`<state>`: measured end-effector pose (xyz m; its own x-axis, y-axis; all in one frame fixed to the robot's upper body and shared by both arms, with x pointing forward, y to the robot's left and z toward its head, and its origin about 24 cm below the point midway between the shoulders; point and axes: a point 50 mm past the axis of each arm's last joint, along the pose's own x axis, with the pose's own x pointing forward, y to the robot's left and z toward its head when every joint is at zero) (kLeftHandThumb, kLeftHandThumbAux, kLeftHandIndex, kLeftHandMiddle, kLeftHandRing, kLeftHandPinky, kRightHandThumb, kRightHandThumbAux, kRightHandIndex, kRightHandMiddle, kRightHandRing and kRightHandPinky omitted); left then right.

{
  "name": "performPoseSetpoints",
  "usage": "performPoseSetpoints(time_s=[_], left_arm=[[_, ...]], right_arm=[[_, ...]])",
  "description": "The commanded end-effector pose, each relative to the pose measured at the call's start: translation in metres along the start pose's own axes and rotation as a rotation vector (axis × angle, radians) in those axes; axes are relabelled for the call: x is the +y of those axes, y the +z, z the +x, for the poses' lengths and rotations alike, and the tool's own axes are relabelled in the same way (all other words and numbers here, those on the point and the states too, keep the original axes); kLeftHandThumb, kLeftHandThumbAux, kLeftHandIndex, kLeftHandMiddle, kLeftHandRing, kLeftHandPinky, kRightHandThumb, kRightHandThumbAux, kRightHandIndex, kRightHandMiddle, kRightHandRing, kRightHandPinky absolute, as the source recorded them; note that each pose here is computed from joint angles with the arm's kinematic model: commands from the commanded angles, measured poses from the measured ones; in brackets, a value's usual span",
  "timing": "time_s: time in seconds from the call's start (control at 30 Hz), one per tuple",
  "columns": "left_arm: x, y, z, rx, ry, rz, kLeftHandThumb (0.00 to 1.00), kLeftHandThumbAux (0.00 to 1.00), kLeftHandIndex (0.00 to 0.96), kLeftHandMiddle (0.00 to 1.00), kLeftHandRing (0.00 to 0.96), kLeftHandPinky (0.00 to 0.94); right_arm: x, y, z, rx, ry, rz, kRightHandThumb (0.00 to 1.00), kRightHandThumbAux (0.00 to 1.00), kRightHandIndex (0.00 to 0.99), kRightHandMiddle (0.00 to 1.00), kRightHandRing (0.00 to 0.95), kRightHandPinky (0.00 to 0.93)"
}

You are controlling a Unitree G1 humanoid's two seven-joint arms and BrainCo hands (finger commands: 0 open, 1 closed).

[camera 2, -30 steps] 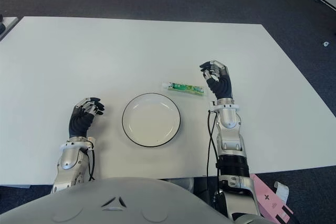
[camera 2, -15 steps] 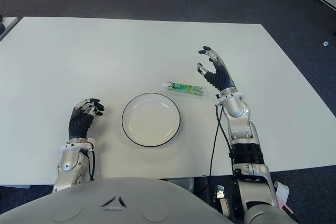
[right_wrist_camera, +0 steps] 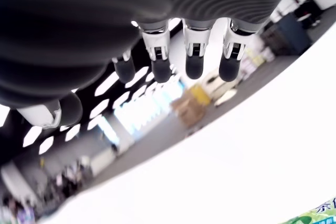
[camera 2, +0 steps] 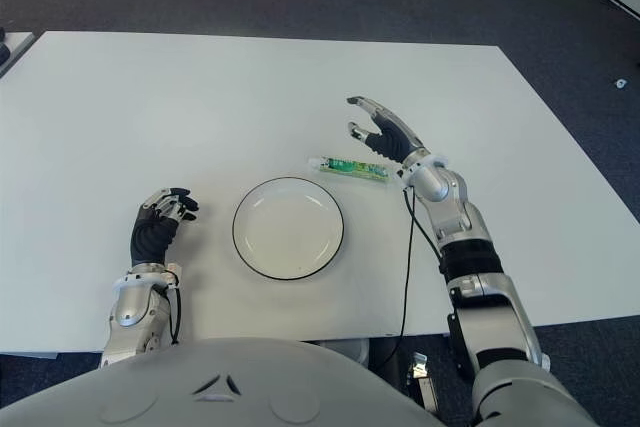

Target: Put the toothpaste on the table into the plate.

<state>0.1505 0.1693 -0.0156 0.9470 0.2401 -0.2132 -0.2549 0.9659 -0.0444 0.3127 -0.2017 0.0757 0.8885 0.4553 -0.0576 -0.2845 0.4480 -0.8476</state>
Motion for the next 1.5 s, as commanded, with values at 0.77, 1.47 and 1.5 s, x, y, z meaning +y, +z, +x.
performPoseSetpoints(time_s=[0.77, 1.47, 1.5], left_arm=[[0.004, -0.012, -0.011, 0.053, 0.006, 0.020, 0.703, 0.722, 0.434, 0.547, 0.545, 0.524], [0.008, -0.011, -0.017, 0.064, 0.047, 0.026, 0.708, 0.721, 0.435, 0.526, 0.517, 0.509], [0.008, -0.011, -0.018, 0.063, 0.044, 0.026, 0.707, 0.721, 0.435, 0.526, 0.517, 0.510]], right_arm=[[0.050, -0.015, 0.009, -0.022, 0.397, -0.299, 0.524, 0.147, 0.000, 0.000, 0.000, 0.000], [0.088, -0.041, 0.002, 0.133, 0.580, -0.346, 0.568, 0.156, 0.000, 0.000, 0.000, 0.000], [0.088, -0.044, 0.001, 0.150, 0.577, -0.343, 0.568, 0.157, 0.000, 0.000, 0.000, 0.000]])
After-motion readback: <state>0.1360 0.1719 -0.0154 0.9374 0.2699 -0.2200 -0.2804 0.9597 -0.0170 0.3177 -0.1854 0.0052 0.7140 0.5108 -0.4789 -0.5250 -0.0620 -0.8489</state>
